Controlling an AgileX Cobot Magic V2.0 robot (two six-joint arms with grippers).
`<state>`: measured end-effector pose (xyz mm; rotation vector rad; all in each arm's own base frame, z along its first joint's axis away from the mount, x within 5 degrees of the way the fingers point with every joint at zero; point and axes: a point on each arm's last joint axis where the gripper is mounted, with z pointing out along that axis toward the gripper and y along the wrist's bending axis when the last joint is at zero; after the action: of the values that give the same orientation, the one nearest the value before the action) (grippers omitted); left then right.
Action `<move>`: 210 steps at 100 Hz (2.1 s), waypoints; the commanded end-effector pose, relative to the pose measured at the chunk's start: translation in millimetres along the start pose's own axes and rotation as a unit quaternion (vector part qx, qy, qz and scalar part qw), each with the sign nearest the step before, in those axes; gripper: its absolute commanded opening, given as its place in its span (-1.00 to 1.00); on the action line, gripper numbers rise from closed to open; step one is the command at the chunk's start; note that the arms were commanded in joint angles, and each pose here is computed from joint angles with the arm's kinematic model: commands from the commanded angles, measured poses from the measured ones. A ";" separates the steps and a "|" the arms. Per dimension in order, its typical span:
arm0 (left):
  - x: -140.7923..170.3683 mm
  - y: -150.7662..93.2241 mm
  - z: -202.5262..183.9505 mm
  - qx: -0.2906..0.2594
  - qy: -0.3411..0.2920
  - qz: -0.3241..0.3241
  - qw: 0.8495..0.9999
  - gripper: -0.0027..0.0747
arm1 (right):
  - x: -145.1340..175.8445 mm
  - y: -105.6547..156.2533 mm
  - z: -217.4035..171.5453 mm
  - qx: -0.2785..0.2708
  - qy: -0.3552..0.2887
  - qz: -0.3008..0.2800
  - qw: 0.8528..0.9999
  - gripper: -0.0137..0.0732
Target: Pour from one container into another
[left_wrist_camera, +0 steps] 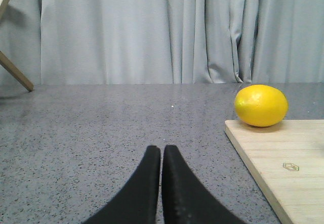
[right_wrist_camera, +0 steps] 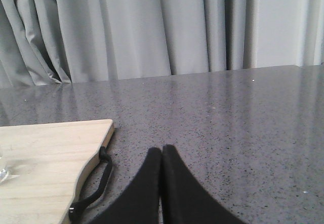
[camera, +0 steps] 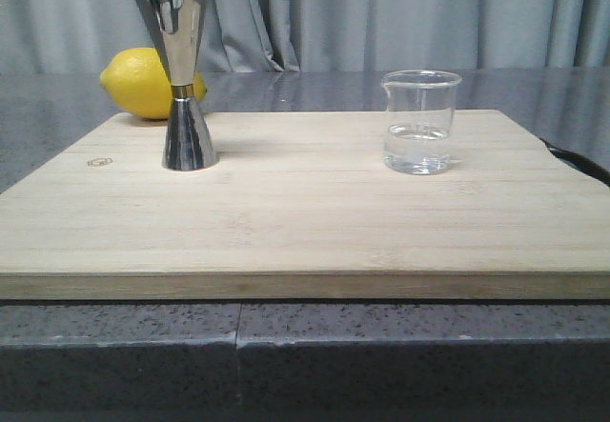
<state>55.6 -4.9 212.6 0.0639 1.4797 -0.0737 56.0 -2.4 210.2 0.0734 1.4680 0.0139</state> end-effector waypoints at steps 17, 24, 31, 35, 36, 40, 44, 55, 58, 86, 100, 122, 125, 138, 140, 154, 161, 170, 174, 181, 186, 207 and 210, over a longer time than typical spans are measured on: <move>-6.7 0.3 -2.3 -0.002 -0.048 0.000 0.999 -0.98 | 1.2 -1.3 -1.6 0.007 -0.033 -0.007 0.999 -0.85; -6.7 0.3 -2.3 -0.002 -0.048 0.000 0.999 -0.98 | 1.2 -1.3 -1.6 0.007 -0.033 -0.007 0.999 -0.85; -6.7 0.3 -2.3 -0.002 -0.048 0.000 0.999 -0.98 | 1.2 -1.3 -1.6 0.007 -0.033 -0.007 0.999 -0.85; -6.7 0.3 -2.3 -0.002 -0.048 0.000 0.999 -0.98 | 1.2 -1.3 -1.6 0.007 -0.033 -0.007 0.999 -0.85; -6.7 0.3 -2.3 -0.002 -0.048 0.000 0.999 -0.98 | 1.2 -1.3 -1.6 0.007 -0.033 -0.007 0.999 -0.85; -6.7 0.3 -2.3 -0.002 -0.048 0.000 0.999 -0.98 | 1.2 -1.3 -1.6 0.007 -0.033 -0.007 0.999 -0.85; -6.7 0.3 -2.3 -0.002 -0.048 0.000 0.999 -0.98 | 1.2 -1.3 -1.6 0.007 -0.033 -0.007 0.999 -0.85; -6.7 0.3 -2.3 -0.002 -0.048 0.000 0.999 -0.98 | 1.2 -1.3 -1.6 0.007 -0.033 -0.007 0.999 -0.85; -6.7 0.3 -2.3 -0.002 -0.048 0.000 0.999 -0.98 | 1.2 -1.3 -1.6 0.007 -0.033 -0.007 0.999 -0.85; -9.0 0.3 -2.6 -0.003 -0.061 0.000 0.998 -0.98 | -0.6 -1.4 -1.7 0.007 -0.043 -0.007 0.999 -0.85; -20.8 0.5 -4.2 -0.003 -0.090 -0.005 0.996 -0.98 | -9.1 -0.9 -2.4 0.007 -0.055 -0.007 0.998 -0.85; -64.3 0.2 -8.1 -0.001 -0.101 -0.020 0.995 -0.98 | -47.5 3.3 -6.6 -0.002 -0.030 -0.028 0.999 -0.85; -70.7 0.1 -7.6 0.000 -0.097 -0.020 0.995 -0.98 | -55.1 3.8 -6.8 -0.002 -0.026 -0.035 0.999 -0.85; -104.3 -0.4 -2.7 0.001 -0.080 -0.017 0.997 -0.98 | -80.2 5.0 -3.6 0.000 -0.001 -0.055 0.998 -0.85; -109.4 -0.4 -1.1 0.001 -0.076 -0.017 0.997 -0.98 | -84.6 5.1 -2.5 0.001 0.001 -0.059 0.998 -0.85; -140.5 -0.7 12.8 0.002 -0.048 -0.014 0.999 -0.98 | -112.3 6.5 7.0 0.002 0.001 -0.065 0.998 -0.85; -151.7 -0.8 19.6 0.002 -0.043 -0.013 0.999 -0.98 | -124.2 7.2 11.6 0.002 -0.005 -0.065 0.998 -0.85; -158.4 -0.7 26.6 0.002 -0.042 -0.014 0.999 -0.98 | -134.3 7.8 15.0 0.002 -0.021 -0.064 0.998 -0.85; -158.0 -0.7 29.0 0.002 -0.037 -0.014 0.999 -0.98 | -135.3 7.8 14.7 0.002 -0.022 -0.064 0.998 -0.85; -157.4 -0.7 31.2 0.002 -0.034 -0.014 0.999 -0.98 | -135.4 7.8 14.7 0.002 -0.022 -0.064 0.998 -0.85; -157.2 -0.7 31.8 0.002 -0.033 -0.014 0.999 -0.98 | -135.4 7.8 14.7 0.002 -0.022 -0.064 0.998 -0.85; -156.6 -0.7 32.4 0.002 -0.030 -0.014 0.999 -0.98 | -135.2 7.8 14.7 0.002 -0.021 -0.064 0.998 -0.85; -156.6 -0.7 32.4 0.002 -0.030 -0.014 0.999 -0.98 | -135.2 7.8 14.7 0.002 -0.021 -0.064 0.998 -0.85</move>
<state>74.2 -7.5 355.0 0.0540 1.5067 -0.1001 57.3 -1.8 328.8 -0.0087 1.5228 -0.0654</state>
